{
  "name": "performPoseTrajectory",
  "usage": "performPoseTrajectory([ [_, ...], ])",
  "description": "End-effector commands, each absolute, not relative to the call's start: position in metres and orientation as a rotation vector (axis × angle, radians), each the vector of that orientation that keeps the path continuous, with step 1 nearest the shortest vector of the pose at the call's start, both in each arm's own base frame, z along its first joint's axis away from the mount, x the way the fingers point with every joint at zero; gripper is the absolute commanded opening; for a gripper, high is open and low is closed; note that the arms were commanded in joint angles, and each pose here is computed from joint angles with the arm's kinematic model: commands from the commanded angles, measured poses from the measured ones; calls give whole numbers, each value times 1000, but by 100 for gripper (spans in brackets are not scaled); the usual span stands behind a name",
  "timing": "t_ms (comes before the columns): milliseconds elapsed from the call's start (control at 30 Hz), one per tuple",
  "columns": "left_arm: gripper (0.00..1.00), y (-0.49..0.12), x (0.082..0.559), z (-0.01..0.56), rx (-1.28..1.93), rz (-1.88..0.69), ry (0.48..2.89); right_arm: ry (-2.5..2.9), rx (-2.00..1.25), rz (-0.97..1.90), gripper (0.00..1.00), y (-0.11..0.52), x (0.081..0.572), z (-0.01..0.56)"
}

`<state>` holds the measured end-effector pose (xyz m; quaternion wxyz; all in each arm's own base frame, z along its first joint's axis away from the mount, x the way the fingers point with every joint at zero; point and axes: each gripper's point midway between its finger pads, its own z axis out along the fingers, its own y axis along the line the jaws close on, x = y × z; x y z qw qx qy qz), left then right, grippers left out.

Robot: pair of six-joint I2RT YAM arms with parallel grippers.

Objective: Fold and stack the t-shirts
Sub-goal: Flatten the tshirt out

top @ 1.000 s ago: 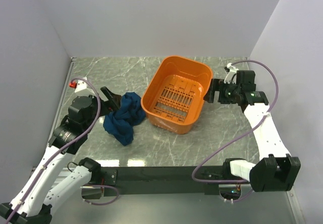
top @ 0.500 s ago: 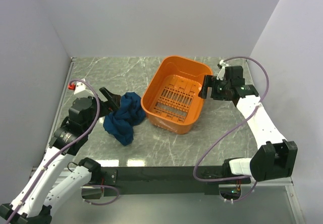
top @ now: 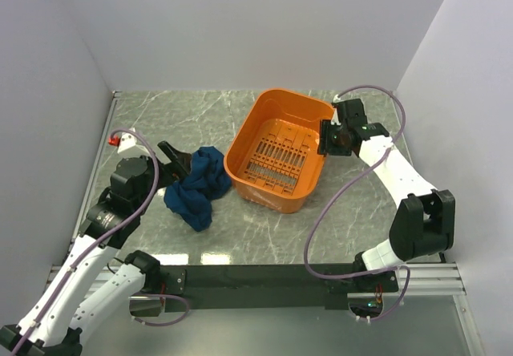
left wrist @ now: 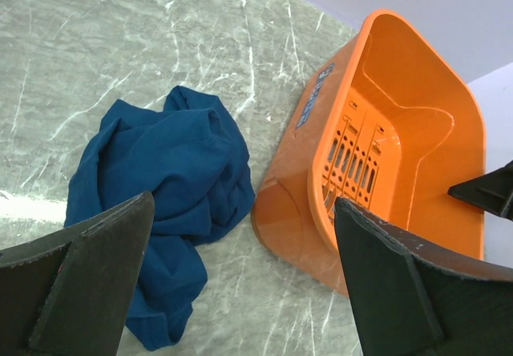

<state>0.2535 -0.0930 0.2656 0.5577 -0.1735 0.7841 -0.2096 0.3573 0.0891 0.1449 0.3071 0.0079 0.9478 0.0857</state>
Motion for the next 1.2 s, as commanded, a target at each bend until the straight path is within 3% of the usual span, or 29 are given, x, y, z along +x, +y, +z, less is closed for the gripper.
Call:
performPoseTrajectory([
  [0, 99, -91, 258, 272, -427, -501, 1809, 2423, 28, 122, 57, 76, 374, 171],
  [67, 99, -92, 260, 272, -422, -494, 1814, 2409, 43, 23, 53, 60, 381, 174],
  [200, 99, -93, 262, 269, -417, -486, 1823, 2395, 107, 1, 35, 36, 400, 186],
  [367, 99, -93, 263, 269, -411, -477, 1825, 2392, 183, -70, 27, -10, 418, 189],
  [800, 99, -94, 267, 264, -403, -465, 1837, 2268, 314, -530, 28, -152, 457, 212],
  [1033, 100, -98, 272, 260, -390, -464, 1852, 2204, 316, -645, 33, -175, 462, 230],
  [1167, 99, -99, 273, 262, -384, -465, 1849, 2191, 254, -564, 38, -156, 458, 244],
])
